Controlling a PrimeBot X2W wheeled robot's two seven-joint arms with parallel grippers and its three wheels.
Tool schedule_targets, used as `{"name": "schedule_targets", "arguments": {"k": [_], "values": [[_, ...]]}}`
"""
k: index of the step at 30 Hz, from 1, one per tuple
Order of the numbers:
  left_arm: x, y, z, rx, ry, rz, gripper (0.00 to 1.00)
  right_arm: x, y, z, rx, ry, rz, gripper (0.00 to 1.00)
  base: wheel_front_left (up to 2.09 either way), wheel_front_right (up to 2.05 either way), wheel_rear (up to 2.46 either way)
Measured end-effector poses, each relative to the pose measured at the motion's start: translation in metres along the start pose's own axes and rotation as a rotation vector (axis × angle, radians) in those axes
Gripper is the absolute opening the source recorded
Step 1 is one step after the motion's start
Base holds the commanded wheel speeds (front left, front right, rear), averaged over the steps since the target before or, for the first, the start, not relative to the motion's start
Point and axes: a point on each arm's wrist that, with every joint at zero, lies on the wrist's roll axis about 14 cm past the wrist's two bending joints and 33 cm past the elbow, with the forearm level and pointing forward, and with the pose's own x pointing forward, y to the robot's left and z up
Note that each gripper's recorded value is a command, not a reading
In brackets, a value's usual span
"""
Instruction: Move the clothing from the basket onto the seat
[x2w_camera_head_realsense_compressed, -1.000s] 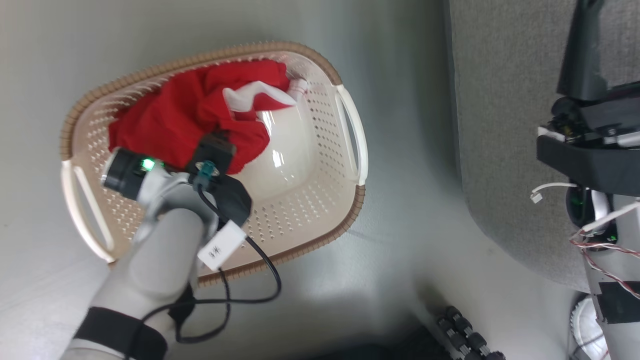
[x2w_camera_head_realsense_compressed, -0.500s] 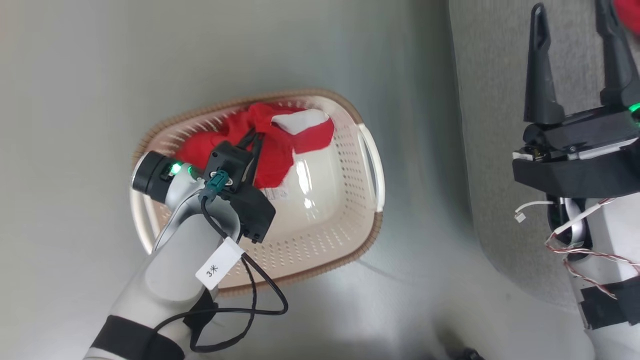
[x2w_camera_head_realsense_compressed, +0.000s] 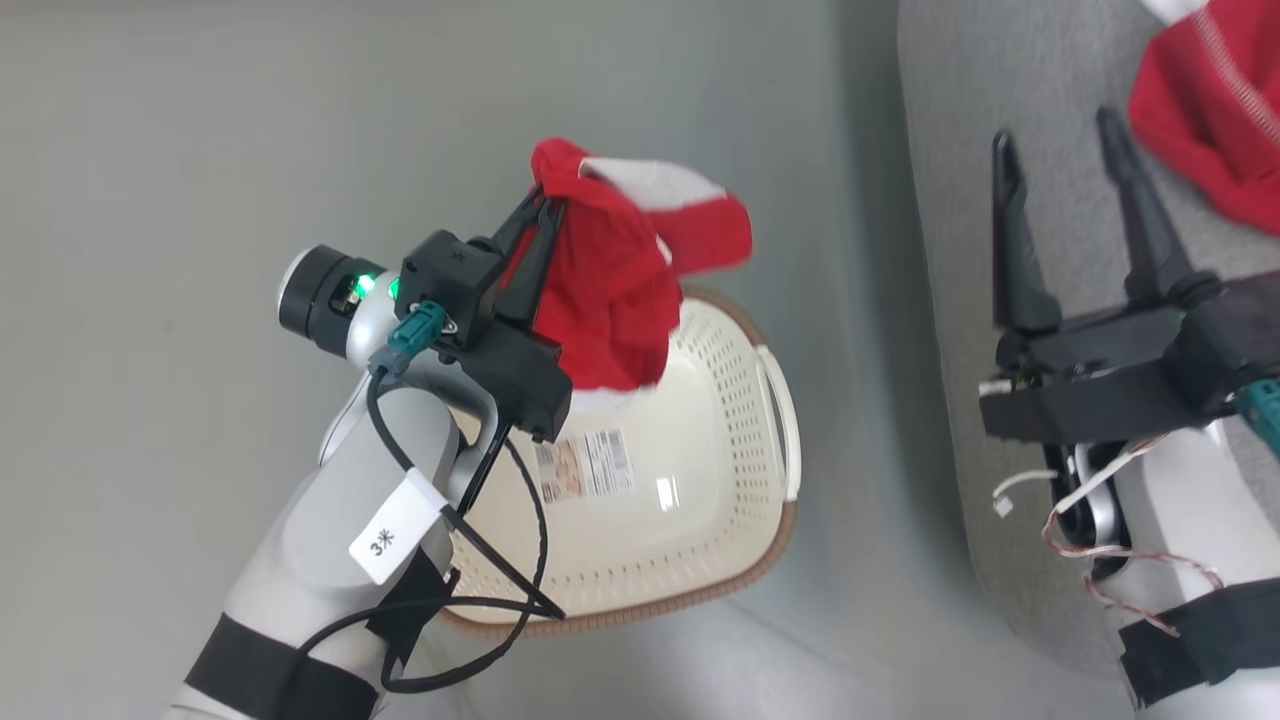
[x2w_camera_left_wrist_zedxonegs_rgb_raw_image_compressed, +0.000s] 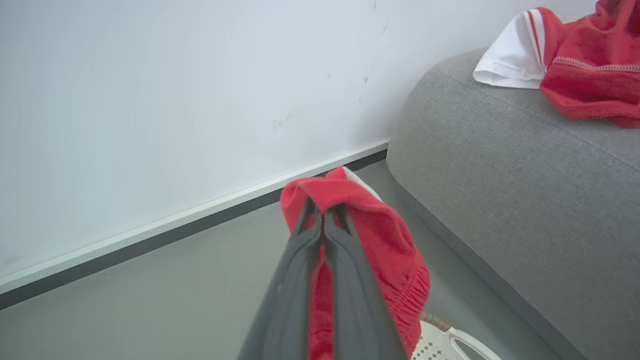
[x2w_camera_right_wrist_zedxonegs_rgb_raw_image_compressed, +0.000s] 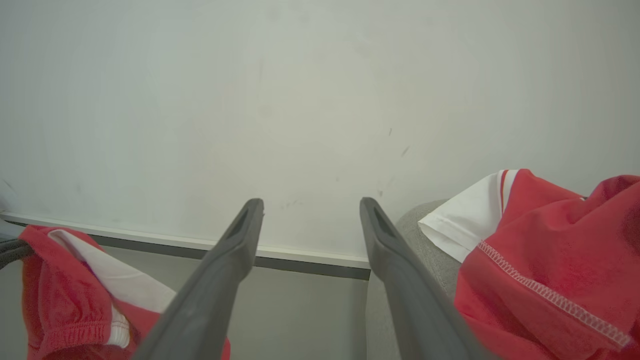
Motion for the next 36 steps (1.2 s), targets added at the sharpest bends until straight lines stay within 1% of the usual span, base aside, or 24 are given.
{"name": "schedule_targets", "arguments": {"k": [1, 2, 10, 19, 27, 36], "values": [[-0.001, 0.000, 0.011, 0.007, -0.023, 0.003, 0.00, -0.002, 0.001, 0.003, 0.002, 0.000, 0.001, 1.00, 0.00, 0.00, 0.00], [-0.001, 0.000, 0.011, 0.007, -0.023, 0.003, 0.00, -0.002, 0.001, 0.003, 0.002, 0.000, 0.001, 1.00, 0.00, 0.00, 0.00], [-0.019, -0.007, 0.085, 0.042, -0.173, 0.003, 0.00, -0.021, 0.015, 0.023, 0.009, -0.002, 0.033, 1.00, 0.00, 0.00, 0.00], [-0.043, -0.019, 0.143, 0.098, -0.276, 0.010, 0.00, -0.042, 0.036, 0.051, 0.007, -0.026, 0.095, 1.00, 0.00, 0.00, 0.00], [-0.068, -0.039, 0.176, 0.156, -0.327, -0.007, 0.00, -0.069, 0.060, 0.067, 0.003, -0.034, 0.171, 1.00, 0.00, 0.00, 0.00], [-0.104, -0.059, 0.197, 0.185, -0.373, -0.015, 0.00, -0.095, 0.108, 0.091, -0.010, -0.072, 0.312, 1.00, 0.00, 0.00, 0.00]]}}
